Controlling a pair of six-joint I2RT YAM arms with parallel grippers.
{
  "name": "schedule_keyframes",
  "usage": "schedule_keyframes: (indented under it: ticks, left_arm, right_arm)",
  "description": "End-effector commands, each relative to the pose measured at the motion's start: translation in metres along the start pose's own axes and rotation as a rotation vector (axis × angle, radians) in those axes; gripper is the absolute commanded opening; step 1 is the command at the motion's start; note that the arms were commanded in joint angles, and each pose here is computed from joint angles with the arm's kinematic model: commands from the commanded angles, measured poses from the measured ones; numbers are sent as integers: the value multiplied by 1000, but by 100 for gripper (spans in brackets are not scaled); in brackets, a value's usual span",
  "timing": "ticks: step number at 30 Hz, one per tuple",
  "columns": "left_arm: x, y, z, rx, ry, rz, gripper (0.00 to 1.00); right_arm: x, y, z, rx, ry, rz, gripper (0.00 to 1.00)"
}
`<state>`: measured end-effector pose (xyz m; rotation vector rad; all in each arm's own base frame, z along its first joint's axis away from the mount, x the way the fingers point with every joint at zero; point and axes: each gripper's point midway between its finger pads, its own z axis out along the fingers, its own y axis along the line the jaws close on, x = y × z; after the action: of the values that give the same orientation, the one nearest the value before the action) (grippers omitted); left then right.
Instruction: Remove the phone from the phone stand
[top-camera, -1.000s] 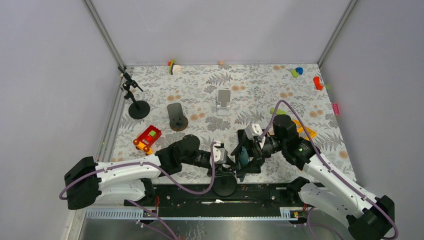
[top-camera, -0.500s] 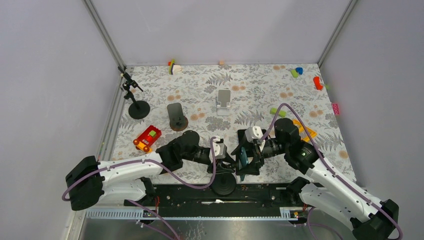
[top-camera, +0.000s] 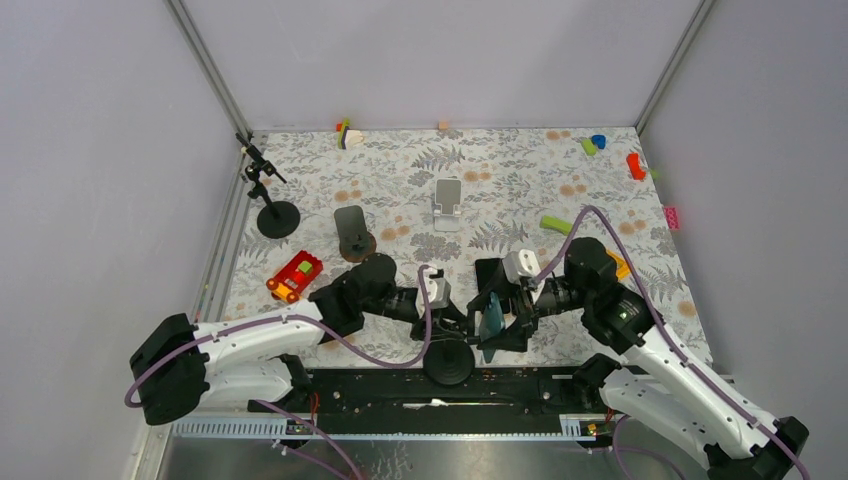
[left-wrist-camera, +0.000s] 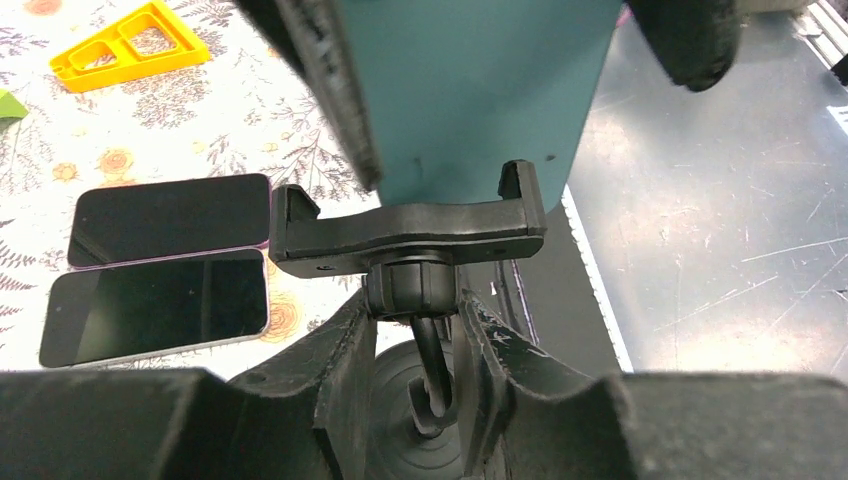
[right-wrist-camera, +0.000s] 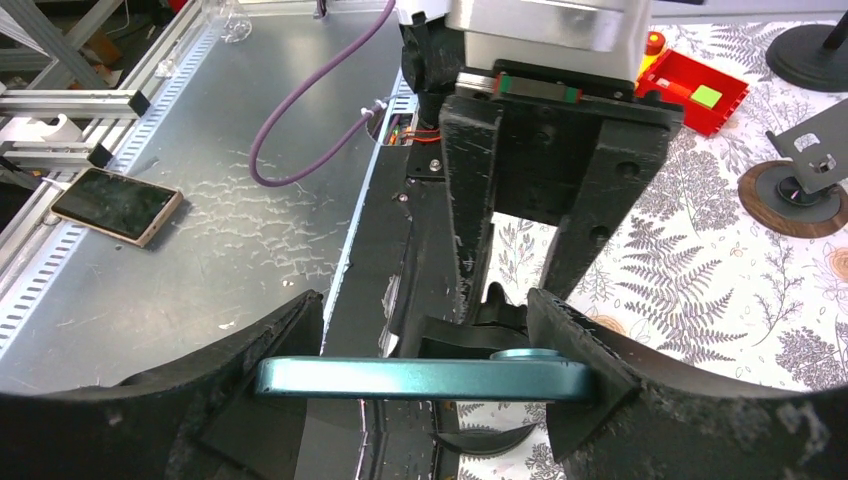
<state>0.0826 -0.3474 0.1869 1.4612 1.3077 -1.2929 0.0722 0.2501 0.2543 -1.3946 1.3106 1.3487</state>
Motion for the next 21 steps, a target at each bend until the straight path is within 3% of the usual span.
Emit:
schedule_keyframes:
  ticks: [1, 4, 8, 11, 17, 21]
  left_arm:
    - [-32, 12, -6, -36, -80, 42, 0]
    - [-30, 24, -13, -105, -83, 10, 0]
    - [-22, 59, -33, -355, -52, -62, 0]
    - [-23, 68, -48, -444, -54, -65, 0]
    - [-42, 72, -73, -558, -98, -67, 0]
    - [-46, 82, -86, -647, -78, -103, 0]
  right_arm:
    - [-27, 9, -5, -3, -53, -57, 0]
    - [-28, -2, -8, 79, -55, -59, 0]
    - [-29, -28, -15, 260, -74, -59, 0]
    - [-30, -55, -25, 430, -99, -29, 0]
    - [-14, -118, -56, 830, -106, 176, 0]
    - [9, -148, -83, 1089, -35, 353, 0]
